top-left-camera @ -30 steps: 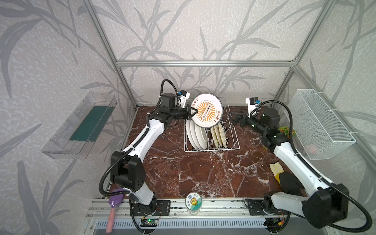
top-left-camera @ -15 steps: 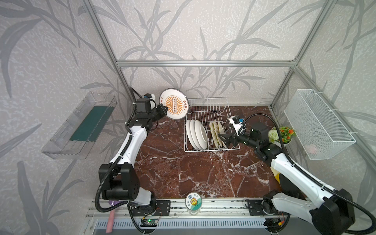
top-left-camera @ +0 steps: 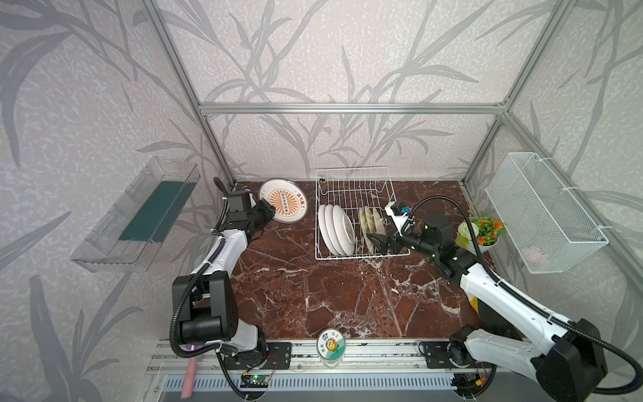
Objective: Unload the plates from the dish rack
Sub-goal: Place a plate at the top-left of the table, then pick up a plate from the dish rack.
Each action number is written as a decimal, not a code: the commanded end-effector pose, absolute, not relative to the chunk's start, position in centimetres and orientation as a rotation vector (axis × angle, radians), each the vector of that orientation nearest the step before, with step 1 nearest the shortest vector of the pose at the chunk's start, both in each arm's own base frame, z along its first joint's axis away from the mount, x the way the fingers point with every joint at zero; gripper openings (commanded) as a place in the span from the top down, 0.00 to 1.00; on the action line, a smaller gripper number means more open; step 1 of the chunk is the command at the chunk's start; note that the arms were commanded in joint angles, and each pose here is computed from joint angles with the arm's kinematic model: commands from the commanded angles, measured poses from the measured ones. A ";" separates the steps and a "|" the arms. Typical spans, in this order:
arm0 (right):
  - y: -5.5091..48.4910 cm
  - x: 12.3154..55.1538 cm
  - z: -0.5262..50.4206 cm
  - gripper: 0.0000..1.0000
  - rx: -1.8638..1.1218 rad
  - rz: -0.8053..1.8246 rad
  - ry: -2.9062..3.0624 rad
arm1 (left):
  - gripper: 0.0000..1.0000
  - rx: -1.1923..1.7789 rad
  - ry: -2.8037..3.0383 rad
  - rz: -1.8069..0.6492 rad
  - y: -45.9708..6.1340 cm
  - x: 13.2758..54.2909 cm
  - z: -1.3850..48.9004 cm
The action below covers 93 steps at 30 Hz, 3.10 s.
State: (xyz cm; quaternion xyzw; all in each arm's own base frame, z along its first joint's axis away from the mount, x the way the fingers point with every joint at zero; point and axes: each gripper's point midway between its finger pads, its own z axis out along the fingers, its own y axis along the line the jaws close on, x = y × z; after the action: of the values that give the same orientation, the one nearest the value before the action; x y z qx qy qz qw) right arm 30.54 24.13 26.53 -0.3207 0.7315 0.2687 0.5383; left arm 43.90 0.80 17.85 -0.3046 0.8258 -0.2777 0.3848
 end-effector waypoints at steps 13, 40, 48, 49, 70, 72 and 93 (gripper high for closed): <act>24.0 30.5 28.4 0.01 -0.768 0.611 1.696 | 1.00 -0.817 2.047 -0.856 2.5 47.1 13.1; 23.9 30.8 28.6 0.01 -0.814 0.555 1.695 | 0.71 -1.030 2.152 -0.888 4.6 46.3 5.4; 23.7 30.5 28.9 0.01 -0.810 0.547 1.674 | 0.47 -1.081 2.185 -0.876 4.7 45.5 4.3; 23.7 30.5 28.9 0.01 -0.811 0.547 1.674 | 0.45 -1.083 2.187 -0.874 4.7 45.5 4.2; 23.4 30.2 28.8 0.01 -0.811 0.536 1.672 | 0.14 -1.171 2.335 -0.550 6.9 40.5 5.3; 23.1 30.3 28.9 0.01 -0.799 0.523 1.678 | 0.12 -1.156 2.321 -0.477 7.4 39.6 6.9; 23.5 30.3 28.6 0.01 -0.790 0.566 1.720 | 0.26 -0.290 2.308 -1.016 -10.0 39.3 23.3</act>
State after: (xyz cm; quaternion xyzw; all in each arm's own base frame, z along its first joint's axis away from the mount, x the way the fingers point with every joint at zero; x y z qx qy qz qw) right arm 30.52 23.39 27.33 -0.3361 0.7348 0.2319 0.5417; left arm 40.09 -8.02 23.02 -0.1336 0.8697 -0.3460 0.3257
